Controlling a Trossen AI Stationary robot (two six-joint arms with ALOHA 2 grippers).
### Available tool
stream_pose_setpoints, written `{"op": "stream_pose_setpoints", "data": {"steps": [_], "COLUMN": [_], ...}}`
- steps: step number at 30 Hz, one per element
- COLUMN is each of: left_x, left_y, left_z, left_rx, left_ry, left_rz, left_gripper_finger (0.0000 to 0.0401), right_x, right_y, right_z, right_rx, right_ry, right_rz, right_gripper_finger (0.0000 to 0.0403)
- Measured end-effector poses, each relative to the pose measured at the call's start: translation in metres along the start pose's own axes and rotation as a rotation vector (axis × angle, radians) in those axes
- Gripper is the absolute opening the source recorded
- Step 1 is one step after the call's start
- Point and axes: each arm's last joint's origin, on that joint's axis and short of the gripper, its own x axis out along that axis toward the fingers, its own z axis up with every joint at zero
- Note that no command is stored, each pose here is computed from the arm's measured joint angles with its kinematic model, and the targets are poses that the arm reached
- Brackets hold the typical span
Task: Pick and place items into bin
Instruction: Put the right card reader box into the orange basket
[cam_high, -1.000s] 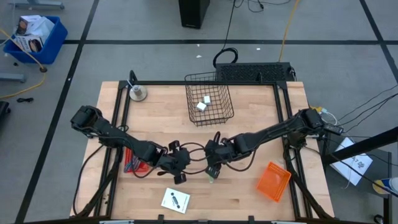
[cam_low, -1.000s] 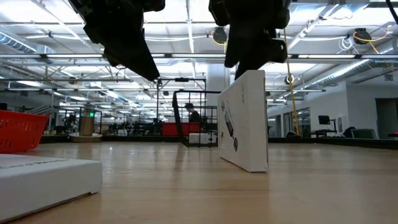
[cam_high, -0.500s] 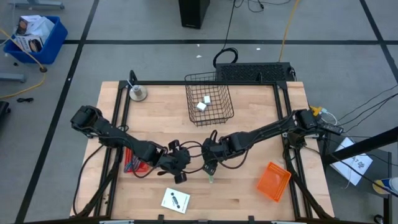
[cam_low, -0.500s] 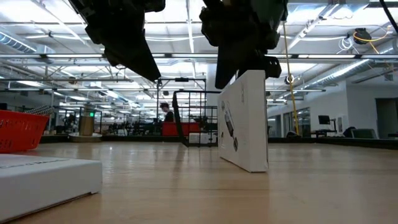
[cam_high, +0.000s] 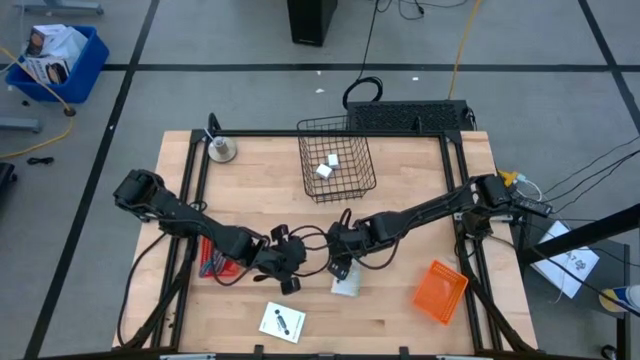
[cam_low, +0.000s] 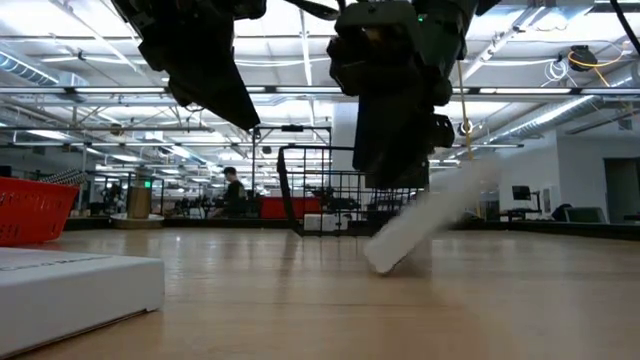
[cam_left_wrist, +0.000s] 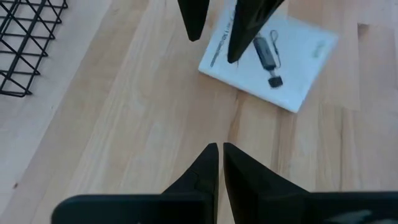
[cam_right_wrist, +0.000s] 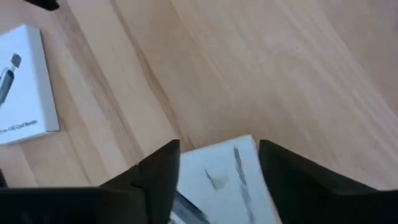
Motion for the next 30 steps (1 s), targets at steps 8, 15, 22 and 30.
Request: {"op": "stream_pose_setpoints", "data": {"steps": [8,15,22,30], "left_x": [0.000,0.011,0.061,0.101], "left_y": [-0.001,-0.012,-0.010,0.013], "left_z": [0.000,0.002,0.007,0.010], "left_rx": [0.002,0.012,0.035,-0.068], "left_ry": [0.000,-0.147,-0.164,-0.068], "left_rz": [-0.003,-0.083,-0.222,-0.231], "left_gripper_finger": [0.0028,0.0028,0.0014,0.0015], "right_x": [-0.004,-0.020,-0.020,0.014], "right_y": [0.005,0.016,0.036,0.021], "right_z": [-0.008,-0.049,-0.084,-0.116], "right_rx": [-0.069,-0.044,0.030,0.119], "right_ry": [0.038,0.175,0.129,0.086], "right_rz": [0.014,-0.103,-0.128,-0.057], "right_gripper_finger": [0.0064,0.0006,0.0002,0.0001]}}
